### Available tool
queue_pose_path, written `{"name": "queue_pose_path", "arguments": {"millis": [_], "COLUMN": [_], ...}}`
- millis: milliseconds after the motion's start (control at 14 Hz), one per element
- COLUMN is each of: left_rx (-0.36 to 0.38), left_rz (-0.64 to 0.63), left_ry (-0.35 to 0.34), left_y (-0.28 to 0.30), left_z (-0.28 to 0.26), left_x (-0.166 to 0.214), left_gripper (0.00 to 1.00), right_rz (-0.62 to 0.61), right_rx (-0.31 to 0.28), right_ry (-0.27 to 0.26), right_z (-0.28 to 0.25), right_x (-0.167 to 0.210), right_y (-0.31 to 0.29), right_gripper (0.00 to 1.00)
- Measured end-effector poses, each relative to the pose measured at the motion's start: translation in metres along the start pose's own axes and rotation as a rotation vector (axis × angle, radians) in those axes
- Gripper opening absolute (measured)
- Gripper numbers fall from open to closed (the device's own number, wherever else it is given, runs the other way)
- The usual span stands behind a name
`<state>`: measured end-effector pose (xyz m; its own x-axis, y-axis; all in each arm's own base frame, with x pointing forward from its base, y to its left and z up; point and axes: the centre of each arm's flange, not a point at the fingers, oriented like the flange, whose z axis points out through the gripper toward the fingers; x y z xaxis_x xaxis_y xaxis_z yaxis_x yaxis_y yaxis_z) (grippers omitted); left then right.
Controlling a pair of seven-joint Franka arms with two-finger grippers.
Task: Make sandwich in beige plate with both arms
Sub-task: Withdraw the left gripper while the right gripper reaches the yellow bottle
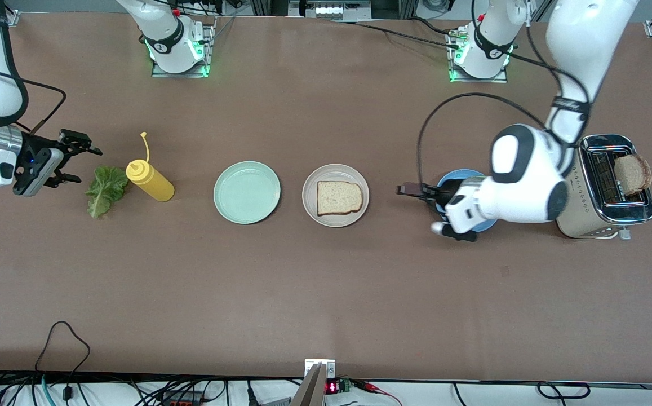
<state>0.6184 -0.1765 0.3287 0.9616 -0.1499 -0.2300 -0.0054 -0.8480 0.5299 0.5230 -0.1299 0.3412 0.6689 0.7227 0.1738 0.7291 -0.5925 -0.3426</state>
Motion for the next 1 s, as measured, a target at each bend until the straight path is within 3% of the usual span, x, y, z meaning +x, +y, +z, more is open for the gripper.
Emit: {"name": "queue_pose_path", "arguments": {"millis": [142,356,570,712,997], "left_rx": [0.125,0.393,0.540,0.592,0.600], "left_rz": [0.019,0.062,0.041,0.019,-0.018], "left_ry": [0.029,0.105,0.194,0.227,0.245], "left_y": [-0.009,-0.014,-0.035,-0.042,-0.028], "left_z": [-0.037,-0.093,-0.158,-0.196,-0.254], "left_x": [-0.008,-0.017,-0.029,-0.039,-0.062], "left_gripper": [1.00,1.00,1.00,1.00,1.00], "right_rz": [-0.080,-0.204,-0.298,-0.329,-0.371], "right_rx": [0.023,0.053,0.065,0.074,0.113], "right_ry": [0.053,0.158,0.294,0.379,0.542], "right_z": [0.016,0.035,0.049,0.058,0.074], "right_x": [-0.017,-0.039,-0.066,-0.077,-0.079], "right_y": [0.006,0.016,0.027,0.032,0.032], "right_gripper": [1.00,1.00,1.00,1.00,1.00]}}
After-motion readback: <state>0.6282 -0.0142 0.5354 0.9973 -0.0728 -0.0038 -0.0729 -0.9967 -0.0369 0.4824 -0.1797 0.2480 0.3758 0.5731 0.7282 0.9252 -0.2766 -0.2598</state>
